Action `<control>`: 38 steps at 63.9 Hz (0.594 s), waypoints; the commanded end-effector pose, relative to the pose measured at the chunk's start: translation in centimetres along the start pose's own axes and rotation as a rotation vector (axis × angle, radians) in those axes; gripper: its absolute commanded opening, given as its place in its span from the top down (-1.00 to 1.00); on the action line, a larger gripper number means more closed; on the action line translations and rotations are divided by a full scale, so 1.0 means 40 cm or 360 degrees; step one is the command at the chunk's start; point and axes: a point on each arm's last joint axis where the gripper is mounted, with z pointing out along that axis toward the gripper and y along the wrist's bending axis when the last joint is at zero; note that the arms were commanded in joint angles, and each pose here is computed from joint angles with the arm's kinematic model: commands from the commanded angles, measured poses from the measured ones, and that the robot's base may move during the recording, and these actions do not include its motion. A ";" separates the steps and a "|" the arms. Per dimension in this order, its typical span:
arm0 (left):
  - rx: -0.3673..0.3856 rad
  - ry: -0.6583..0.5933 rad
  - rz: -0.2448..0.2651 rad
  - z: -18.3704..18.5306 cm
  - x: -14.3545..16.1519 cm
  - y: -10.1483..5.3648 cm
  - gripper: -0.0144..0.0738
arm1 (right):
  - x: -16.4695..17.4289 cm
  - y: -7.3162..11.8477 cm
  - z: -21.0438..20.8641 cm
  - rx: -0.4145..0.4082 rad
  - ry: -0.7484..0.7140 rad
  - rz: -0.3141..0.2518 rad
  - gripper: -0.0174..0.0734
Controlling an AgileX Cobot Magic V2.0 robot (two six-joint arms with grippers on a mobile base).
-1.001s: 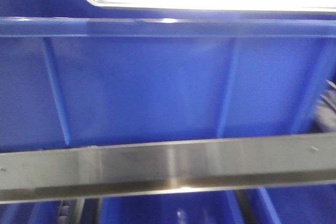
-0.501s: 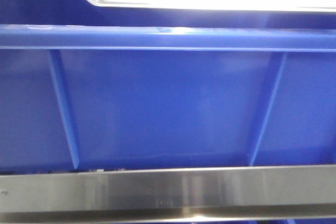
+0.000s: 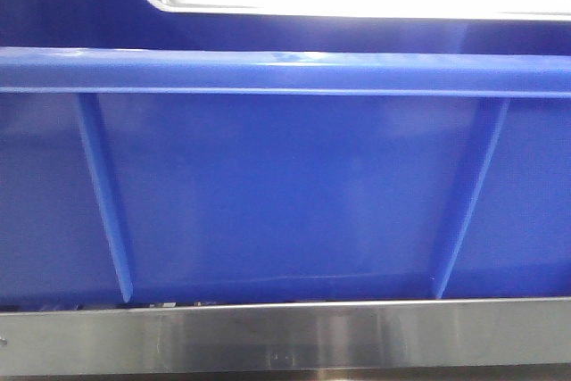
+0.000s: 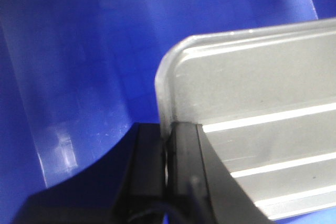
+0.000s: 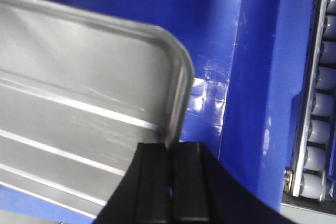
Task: Grab silver tray and place in blue box
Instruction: 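Lower the held silver tray with both grippers into the blue bin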
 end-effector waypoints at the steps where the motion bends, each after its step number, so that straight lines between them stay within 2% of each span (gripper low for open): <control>1: -0.0028 0.0011 0.0046 -0.043 0.005 0.016 0.91 | -0.034 0.005 -0.043 -0.0046 -0.0237 -0.0035 0.49; 38: -0.0010 -0.0015 0.0047 -0.043 0.001 0.014 0.91 | -0.034 0.005 -0.043 -0.0046 -0.0237 -0.0035 0.49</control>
